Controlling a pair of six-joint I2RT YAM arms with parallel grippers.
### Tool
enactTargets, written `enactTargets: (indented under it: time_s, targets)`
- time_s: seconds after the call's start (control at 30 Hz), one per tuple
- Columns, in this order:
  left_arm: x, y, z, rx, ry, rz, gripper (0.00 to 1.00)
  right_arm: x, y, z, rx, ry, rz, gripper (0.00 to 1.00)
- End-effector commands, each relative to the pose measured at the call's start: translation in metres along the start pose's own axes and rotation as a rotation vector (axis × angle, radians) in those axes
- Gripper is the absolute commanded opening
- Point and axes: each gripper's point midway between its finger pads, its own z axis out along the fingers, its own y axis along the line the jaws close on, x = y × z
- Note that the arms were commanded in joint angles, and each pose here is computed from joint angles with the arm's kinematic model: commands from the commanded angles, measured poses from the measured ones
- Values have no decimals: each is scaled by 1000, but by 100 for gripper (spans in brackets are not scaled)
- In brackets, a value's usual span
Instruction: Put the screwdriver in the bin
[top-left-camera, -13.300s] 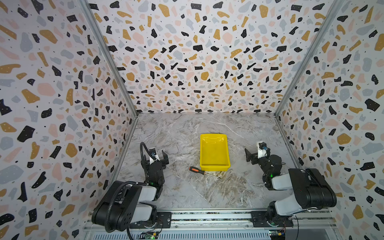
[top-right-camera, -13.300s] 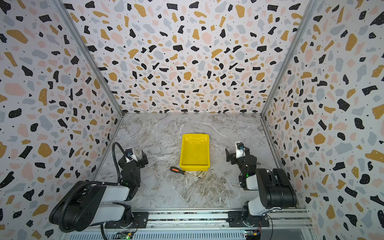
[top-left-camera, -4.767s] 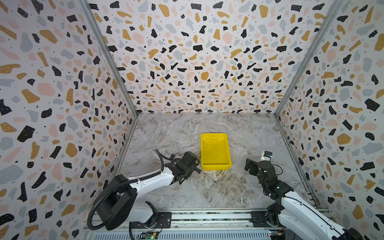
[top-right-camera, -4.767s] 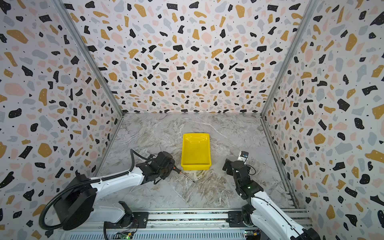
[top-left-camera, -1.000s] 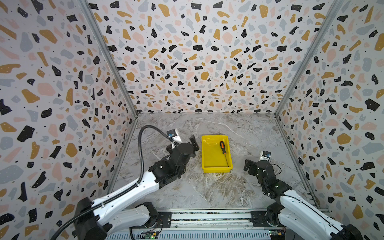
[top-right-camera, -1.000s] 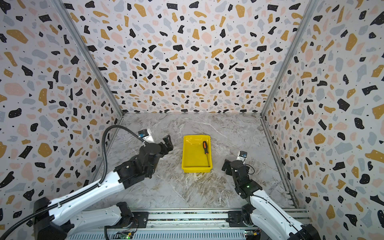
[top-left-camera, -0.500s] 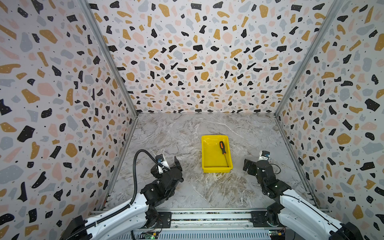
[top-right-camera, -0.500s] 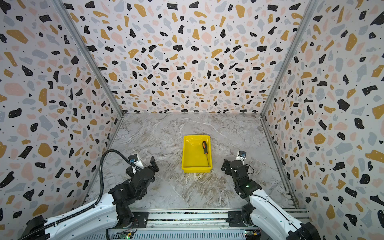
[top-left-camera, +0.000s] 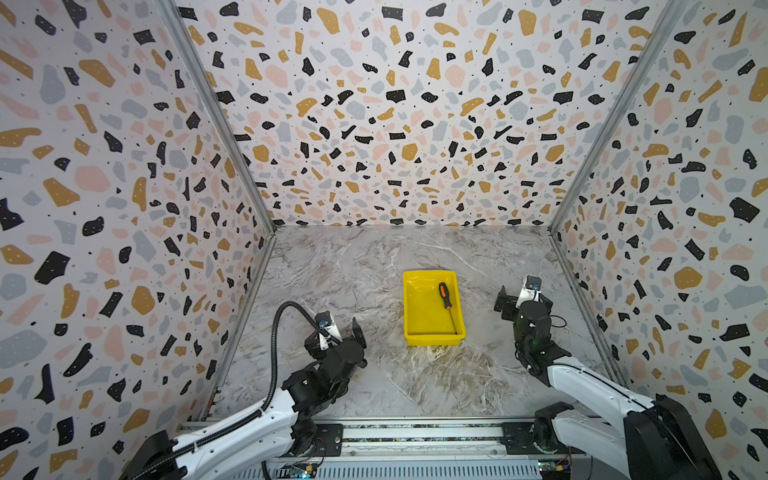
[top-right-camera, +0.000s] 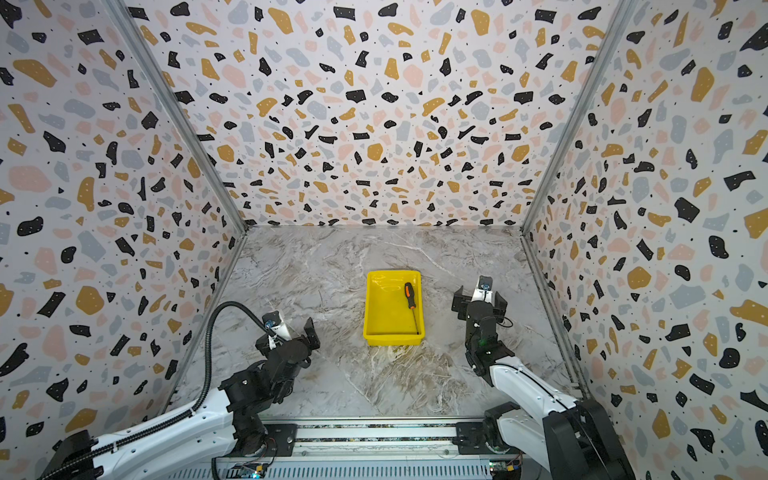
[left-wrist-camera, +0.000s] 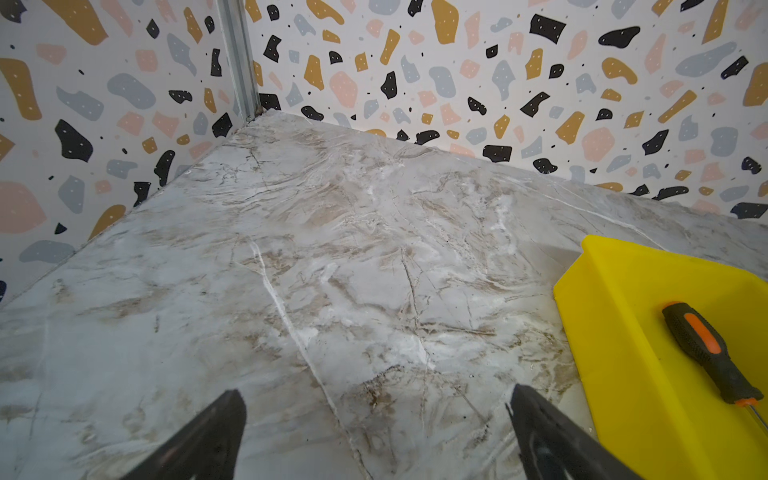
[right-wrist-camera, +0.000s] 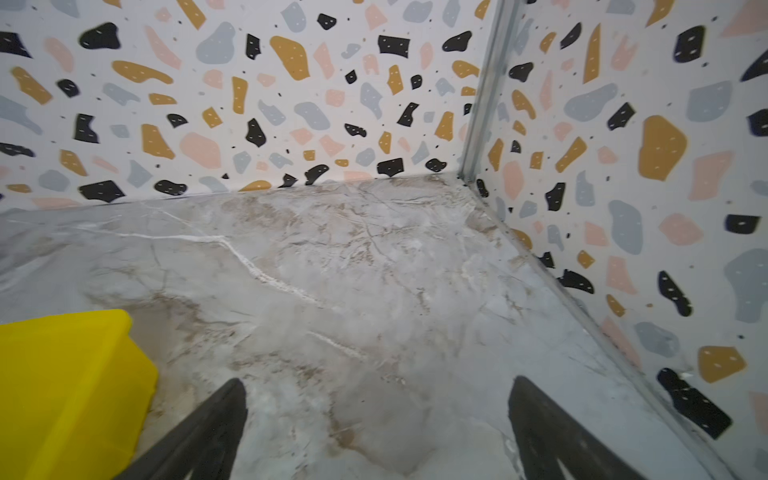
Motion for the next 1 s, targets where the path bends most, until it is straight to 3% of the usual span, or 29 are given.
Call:
enactTargets:
  time_s: [0.0,0.13,0.4,0.43,0.47,0.53,0.6,0.67,0.83,0.87,0.9,0.97]
  targets:
    - [-7,5,-3,2,-46,-60,100,-6,-7,4,49,-66,-84,100]
    - [-4,11,-4,14,-68,-130,100,9,-15,10,62,-83,-77,100]
    - [-9,27,-7,-52,-118,-153,100,19,-32,19,10,-145,14,96]
    - [-10,28,-7,-65,-122,-146,100,14,-33,17,-17,-188,25,95]
    - [-12,30,-7,-84,-126,-122,100,17,-25,20,-73,-171,12,100]
    - [-21,35,-9,-133,-141,-74,100,31,-15,29,-118,-101,-15,99]
    - [-34,41,-12,-198,-174,-38,100,24,-13,27,-120,-174,-29,99]
    - [-53,49,-19,-284,-242,-23,100,33,-9,30,-111,-105,-48,99]
    - [-90,77,-44,-569,-449,-70,100,31,-9,30,-111,-112,-46,99]
    - [-89,83,-44,-626,-441,-46,100,32,-9,30,-111,-114,-47,99]
    - [-90,84,-36,-630,-410,-4,100,31,-9,30,-111,-115,-46,99]
    - [-87,74,-5,-509,-353,119,100,32,-8,31,-115,-111,-47,99]
